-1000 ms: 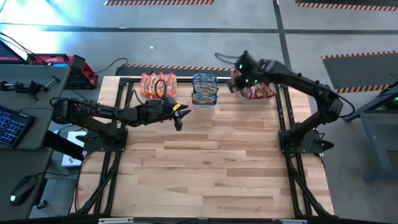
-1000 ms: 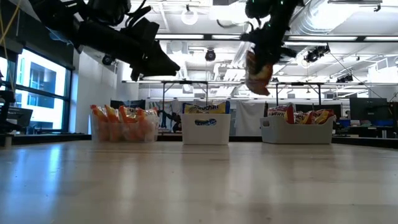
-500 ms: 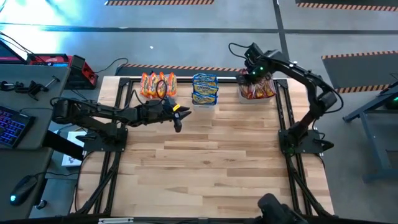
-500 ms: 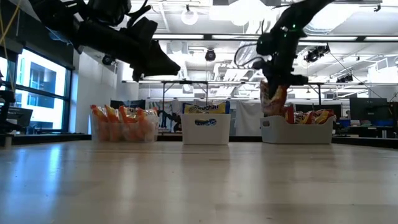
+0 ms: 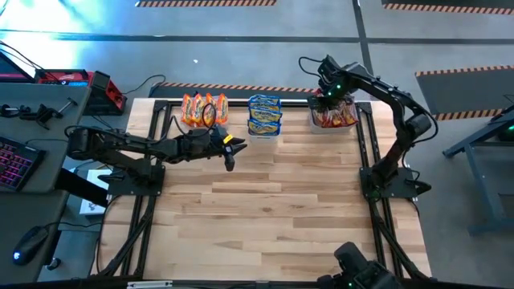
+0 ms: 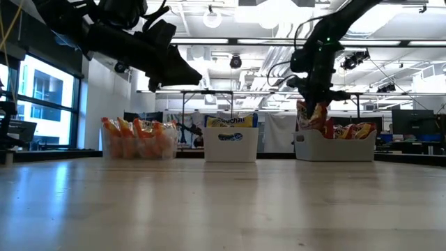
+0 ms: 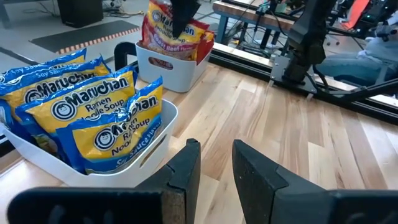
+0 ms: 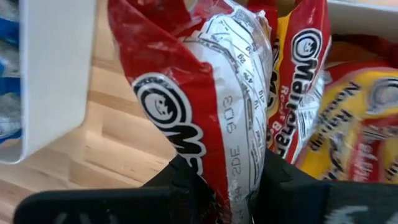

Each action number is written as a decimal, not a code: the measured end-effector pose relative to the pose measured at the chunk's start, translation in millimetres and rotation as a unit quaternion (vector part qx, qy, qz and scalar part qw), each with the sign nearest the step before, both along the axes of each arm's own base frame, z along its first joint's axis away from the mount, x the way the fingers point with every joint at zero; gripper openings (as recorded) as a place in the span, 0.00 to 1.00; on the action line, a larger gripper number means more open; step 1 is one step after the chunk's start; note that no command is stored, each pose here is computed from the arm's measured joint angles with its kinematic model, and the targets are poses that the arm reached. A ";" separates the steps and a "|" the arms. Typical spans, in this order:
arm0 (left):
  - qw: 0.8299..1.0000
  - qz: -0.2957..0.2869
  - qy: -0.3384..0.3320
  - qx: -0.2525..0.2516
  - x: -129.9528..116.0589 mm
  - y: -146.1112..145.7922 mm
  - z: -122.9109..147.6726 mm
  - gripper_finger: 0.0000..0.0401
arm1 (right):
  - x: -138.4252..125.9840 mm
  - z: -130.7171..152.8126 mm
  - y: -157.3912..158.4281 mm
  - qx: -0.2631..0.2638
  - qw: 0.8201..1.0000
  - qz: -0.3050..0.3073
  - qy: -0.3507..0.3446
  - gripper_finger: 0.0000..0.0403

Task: Sort Maruchan noodles
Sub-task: Put the red noodle pack into the gray bin, then return to Home Position

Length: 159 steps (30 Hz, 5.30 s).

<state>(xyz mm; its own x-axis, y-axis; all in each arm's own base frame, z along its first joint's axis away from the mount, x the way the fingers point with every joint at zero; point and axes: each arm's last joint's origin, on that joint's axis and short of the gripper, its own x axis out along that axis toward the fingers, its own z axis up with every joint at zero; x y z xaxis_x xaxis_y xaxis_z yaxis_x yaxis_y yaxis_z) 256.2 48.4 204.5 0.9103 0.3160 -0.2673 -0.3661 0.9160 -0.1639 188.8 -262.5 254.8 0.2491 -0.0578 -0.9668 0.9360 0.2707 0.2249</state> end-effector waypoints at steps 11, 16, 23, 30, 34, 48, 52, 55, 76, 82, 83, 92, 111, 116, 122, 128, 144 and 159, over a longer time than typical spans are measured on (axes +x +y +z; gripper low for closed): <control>1.000 0.000 0.002 0.000 -0.1 0.0 -0.3 0.20 | 7.3 -27.8 -10.5 0.033 0.999 0.015 0.025 0.17; 1.000 0.000 0.003 -0.001 -0.1 0.0 -0.5 0.20 | 9.4 -35.6 -14.2 0.031 0.999 0.028 0.035 0.17; 1.000 0.000 0.003 -0.001 -0.1 0.1 -0.5 0.20 | 9.6 -36.3 -15.6 0.001 0.997 0.047 0.063 0.20; 1.000 0.000 0.003 -0.001 -0.1 0.1 -0.5 0.20 | 15.4 -10.2 -15.8 -0.039 0.989 0.063 0.125 0.43; 1.000 0.000 0.003 0.000 -0.1 0.1 -0.6 0.20 | 21.5 16.6 -15.3 -0.070 0.985 0.055 0.145 0.52; 1.000 0.000 0.014 -0.002 -0.7 0.0 -2.5 0.20 | 25.1 -25.5 0.3 -0.039 0.984 0.071 0.161 0.07; 1.000 0.000 0.014 -0.002 -0.7 -0.1 -2.5 0.20 | 26.7 -36.2 -1.7 -0.057 0.985 0.072 0.146 0.04; 1.000 0.000 0.014 -0.002 -0.7 0.0 -2.4 0.20 | 29.0 -39.3 -3.9 -0.067 0.987 0.070 0.126 0.05; 1.000 0.000 0.014 -0.002 -0.7 0.0 -2.5 0.20 | 35.9 -0.9 -13.0 -0.116 0.982 0.072 0.133 0.31; 1.000 0.000 0.014 -0.002 -0.7 -0.1 -2.5 0.20 | 31.9 -22.2 -18.2 -0.132 0.981 0.069 0.127 0.04; 1.000 0.000 0.014 -0.002 -0.7 0.0 -2.5 0.20 | 32.4 -22.9 -19.6 -0.144 0.979 0.069 0.129 0.02; 1.000 -0.001 0.016 0.003 -0.7 0.0 -2.5 0.20 | 41.2 -0.1 -25.2 -0.188 0.971 0.086 0.120 0.31; 0.987 -0.140 -0.083 0.002 -28.2 15.0 -17.9 0.01 | 25.5 -12.6 101.5 -0.448 0.853 0.234 -0.131 0.07; 0.985 -0.157 -0.075 0.024 -38.7 14.0 -13.5 0.00 | 9.4 -42.5 152.9 -0.521 0.773 0.267 -0.245 0.04; 0.980 -0.172 -0.086 0.054 -61.7 5.7 -2.1 0.00 | -17.9 -67.8 195.0 -0.530 0.733 0.298 -0.305 0.01; 0.978 -0.167 -0.112 0.063 -88.7 -2.9 -10.1 0.00 | -39.0 -77.3 222.2 -0.543 0.703 0.316 -0.333 0.00; 0.986 -0.121 -0.101 0.057 -135.9 -15.1 -20.5 0.00 | -81.2 -91.7 245.4 -0.531 0.678 0.342 -0.376 0.00; 0.988 0.007 -0.108 0.107 -163.9 -16.0 -36.8 0.00 | -91.7 -87.1 243.1 -0.558 0.666 0.315 -0.382 0.00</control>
